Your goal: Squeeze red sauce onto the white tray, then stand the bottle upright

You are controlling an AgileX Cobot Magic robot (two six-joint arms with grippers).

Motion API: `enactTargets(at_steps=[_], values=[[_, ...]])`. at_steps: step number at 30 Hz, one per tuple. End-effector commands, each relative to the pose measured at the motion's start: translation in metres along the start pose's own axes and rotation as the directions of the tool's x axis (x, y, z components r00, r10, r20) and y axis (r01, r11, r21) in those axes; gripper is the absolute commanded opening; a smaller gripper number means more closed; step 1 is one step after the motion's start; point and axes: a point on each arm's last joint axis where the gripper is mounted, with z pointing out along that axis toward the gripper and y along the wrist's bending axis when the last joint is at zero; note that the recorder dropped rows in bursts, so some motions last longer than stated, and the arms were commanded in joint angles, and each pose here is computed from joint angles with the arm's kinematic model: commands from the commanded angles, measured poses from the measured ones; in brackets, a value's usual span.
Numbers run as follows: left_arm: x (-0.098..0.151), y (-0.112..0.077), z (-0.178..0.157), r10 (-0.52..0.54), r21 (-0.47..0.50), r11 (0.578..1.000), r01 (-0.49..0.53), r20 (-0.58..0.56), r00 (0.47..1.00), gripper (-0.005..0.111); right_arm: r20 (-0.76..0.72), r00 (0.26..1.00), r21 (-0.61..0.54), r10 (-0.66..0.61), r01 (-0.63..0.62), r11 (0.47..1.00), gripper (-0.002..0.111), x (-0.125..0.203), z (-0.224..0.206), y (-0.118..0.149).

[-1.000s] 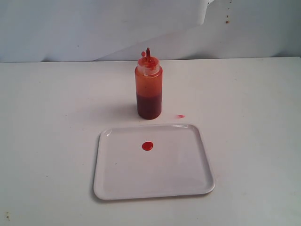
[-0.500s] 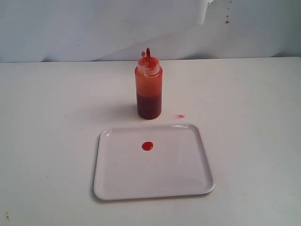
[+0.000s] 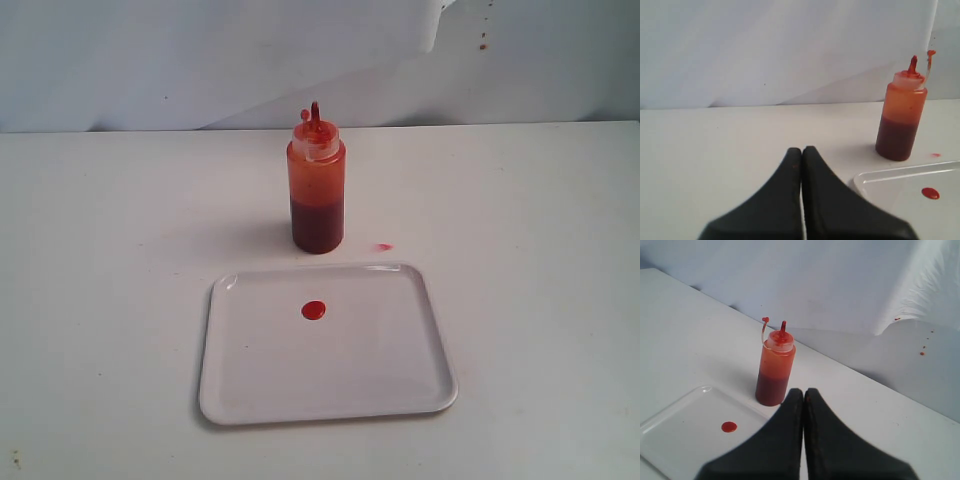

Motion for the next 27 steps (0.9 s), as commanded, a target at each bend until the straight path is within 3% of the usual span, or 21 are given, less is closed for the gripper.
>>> enactTargets(at_steps=[1, 27], values=[[0.0081, 0.0018, 0.0001, 0.008, -0.018, 1.0, -0.009, -0.067, 0.998, 0.0, -0.002, 1.0, -0.001, 0.006, -0.006, 1.0, 0.0, 0.0014, 0.0002, 0.0004], [0.0099, 0.0029, -0.0001, 0.028, -0.03, 0.999, -0.031, -0.087, 0.996, 0.0, -0.002, 1.0, -0.001, 0.006, -0.006, 1.0, 0.0, 0.0014, 0.0002, 0.0004]])
